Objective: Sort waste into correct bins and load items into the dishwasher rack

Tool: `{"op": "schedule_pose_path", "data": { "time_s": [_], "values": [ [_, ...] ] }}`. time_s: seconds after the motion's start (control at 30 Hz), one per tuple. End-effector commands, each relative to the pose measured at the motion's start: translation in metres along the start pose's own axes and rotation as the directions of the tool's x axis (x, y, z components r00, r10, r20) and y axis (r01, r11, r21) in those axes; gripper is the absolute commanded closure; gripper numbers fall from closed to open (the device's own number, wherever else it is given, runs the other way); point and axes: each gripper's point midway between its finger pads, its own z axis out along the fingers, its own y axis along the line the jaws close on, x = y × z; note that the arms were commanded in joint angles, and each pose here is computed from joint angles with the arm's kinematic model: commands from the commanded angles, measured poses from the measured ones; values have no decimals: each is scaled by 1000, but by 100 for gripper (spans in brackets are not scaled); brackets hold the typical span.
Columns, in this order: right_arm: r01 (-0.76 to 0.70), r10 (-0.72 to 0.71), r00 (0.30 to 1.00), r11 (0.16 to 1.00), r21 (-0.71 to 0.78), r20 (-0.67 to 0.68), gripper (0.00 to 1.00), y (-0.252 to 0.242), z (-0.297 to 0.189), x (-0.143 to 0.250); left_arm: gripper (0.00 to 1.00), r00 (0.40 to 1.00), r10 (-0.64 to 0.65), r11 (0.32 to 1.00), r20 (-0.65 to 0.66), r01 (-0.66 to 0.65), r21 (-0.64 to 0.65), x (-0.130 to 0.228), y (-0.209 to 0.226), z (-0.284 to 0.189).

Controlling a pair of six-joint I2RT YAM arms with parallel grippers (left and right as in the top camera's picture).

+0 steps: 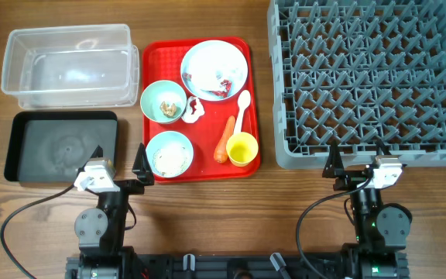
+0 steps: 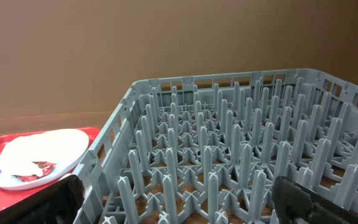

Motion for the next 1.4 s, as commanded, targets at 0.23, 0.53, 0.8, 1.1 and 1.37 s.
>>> {"op": "schedule_pose_path", "data": {
  "time_s": [0.23, 0.53, 0.8, 1.1, 1.37],
  "values": [
    [-7, 7, 1000, 1000, 9, 7, 0, -1, 0, -1, 0, 1000, -1, 1000, -4, 1, 9, 2, -2, 0],
    [5, -2, 998, 999, -39, 60, 0, 7, -1, -15, 0, 1000, -1, 996, -1, 1, 89, 0, -16, -1],
    [34, -8, 984, 990, -140, 179, 0, 27, -9, -56, 0, 993, -79, 986, 84, 66, 154, -40, -31, -8],
    [78, -38, 980, 977, -199, 197, 0, 44, -14, -115, 0, 992, -71, 985, 102, 54, 163, -124, -52, 1],
    [70, -81, 996, 972, -224, -41, 0, 49, 13, -143, 0, 983, -76, 983, -170, 102, 153, -177, -75, 83]
  ]
}}
